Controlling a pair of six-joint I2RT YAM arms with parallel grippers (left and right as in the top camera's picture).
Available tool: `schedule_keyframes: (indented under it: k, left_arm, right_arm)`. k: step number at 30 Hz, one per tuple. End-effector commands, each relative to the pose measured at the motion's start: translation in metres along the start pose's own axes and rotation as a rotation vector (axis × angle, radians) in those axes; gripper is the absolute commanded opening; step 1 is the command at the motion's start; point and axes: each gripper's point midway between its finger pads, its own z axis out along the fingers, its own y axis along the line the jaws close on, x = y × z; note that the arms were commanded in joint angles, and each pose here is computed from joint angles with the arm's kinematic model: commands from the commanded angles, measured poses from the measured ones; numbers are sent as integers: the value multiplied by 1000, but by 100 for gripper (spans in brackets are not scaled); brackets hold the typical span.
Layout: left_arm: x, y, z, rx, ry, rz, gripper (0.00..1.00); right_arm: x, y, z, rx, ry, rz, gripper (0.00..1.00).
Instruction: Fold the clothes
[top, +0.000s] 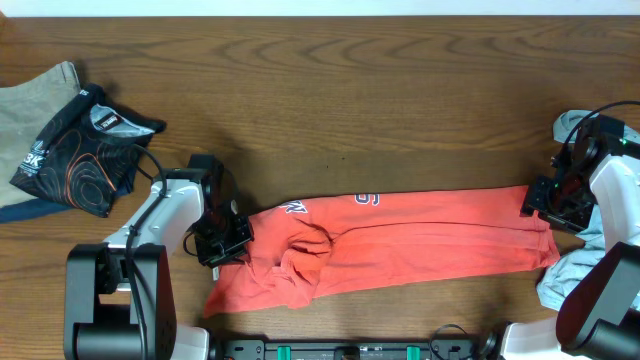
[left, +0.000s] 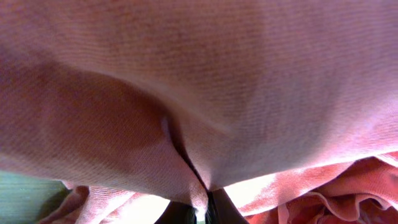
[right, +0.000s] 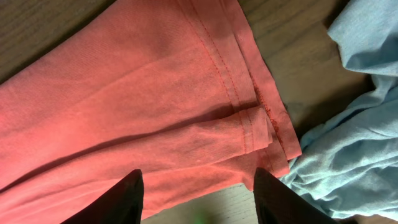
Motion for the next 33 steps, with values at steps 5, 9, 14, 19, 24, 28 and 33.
schedule_keyframes:
  k: [5, 9, 14, 19, 24, 28, 33]
  left_arm:
    - [-15, -7, -18, -4, -66, 27, 6]
    - [-24, 4, -27, -88, -113, 25, 7]
    - [-27, 9, -29, -112, -126, 19, 7]
    - [-27, 9, -29, -112, -126, 20, 6]
    - [-38, 22, -36, -182, -176, 6, 6]
    - [-56, 37, -56, -236, -253, -38, 6]
    - [-76, 44, -77, -196, -323, -102, 6]
  right_arm:
    - [0, -5, -2, 2, -7, 19, 55]
    - [0, -5, -2, 2, -7, 19, 55]
    - [0, -5, -2, 2, -7, 19, 55]
    - [0, -5, -2, 2, -7, 19, 55]
    - [0, -5, -2, 2, -7, 19, 55]
    - [0, -5, -2, 2, -7, 19, 55]
    - [0, -5, -2, 2, -8, 19, 55]
